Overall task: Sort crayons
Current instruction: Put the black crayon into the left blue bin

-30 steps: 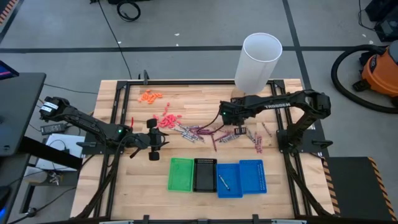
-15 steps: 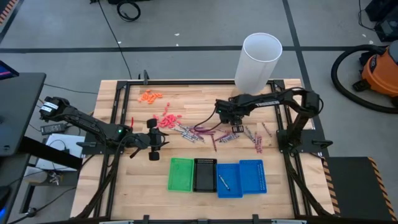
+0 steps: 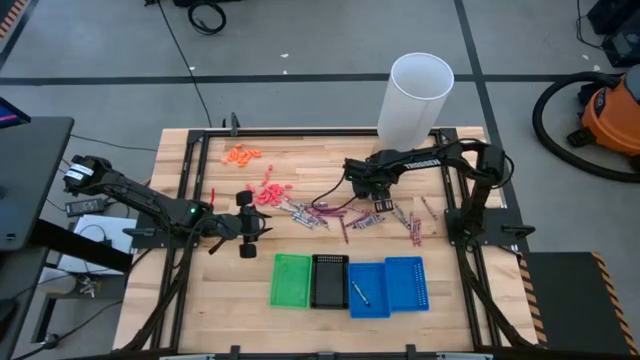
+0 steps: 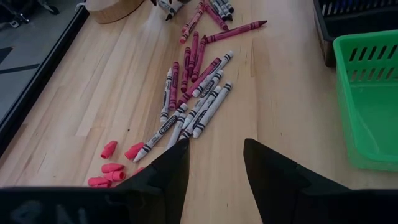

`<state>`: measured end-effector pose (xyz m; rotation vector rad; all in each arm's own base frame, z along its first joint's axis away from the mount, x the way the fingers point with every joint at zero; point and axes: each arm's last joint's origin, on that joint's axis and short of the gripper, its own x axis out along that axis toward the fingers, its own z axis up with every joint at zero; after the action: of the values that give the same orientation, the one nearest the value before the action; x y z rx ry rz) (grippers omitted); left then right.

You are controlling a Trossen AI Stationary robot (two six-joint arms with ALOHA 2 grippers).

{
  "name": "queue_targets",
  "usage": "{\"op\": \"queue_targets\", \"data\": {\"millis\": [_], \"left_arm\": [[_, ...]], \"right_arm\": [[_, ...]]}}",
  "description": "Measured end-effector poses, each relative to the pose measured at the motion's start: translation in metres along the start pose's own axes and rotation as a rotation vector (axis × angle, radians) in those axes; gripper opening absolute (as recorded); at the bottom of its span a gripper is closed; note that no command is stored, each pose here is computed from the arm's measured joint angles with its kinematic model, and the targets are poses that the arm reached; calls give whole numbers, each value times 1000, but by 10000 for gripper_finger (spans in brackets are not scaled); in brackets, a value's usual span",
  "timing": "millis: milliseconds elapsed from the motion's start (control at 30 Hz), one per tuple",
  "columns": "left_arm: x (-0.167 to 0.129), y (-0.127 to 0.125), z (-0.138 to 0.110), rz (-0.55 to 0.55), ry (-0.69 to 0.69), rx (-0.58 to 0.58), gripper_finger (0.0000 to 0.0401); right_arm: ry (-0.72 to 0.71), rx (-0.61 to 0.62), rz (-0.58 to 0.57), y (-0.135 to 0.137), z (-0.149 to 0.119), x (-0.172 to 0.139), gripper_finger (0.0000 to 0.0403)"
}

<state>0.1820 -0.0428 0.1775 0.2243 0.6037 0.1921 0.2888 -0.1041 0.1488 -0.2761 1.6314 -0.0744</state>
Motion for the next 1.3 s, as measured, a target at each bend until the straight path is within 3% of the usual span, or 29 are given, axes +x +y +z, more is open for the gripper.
{"op": "queue_targets", "data": {"millis": [533, 1300], "left_arm": [[0, 0, 0, 0, 4, 4, 162], [0, 0, 0, 0, 4, 4, 162]], "right_arm": [[-16, -47, 49, -8, 1, 13, 138], [-23, -21, 75, -7, 1, 14, 33]]}}
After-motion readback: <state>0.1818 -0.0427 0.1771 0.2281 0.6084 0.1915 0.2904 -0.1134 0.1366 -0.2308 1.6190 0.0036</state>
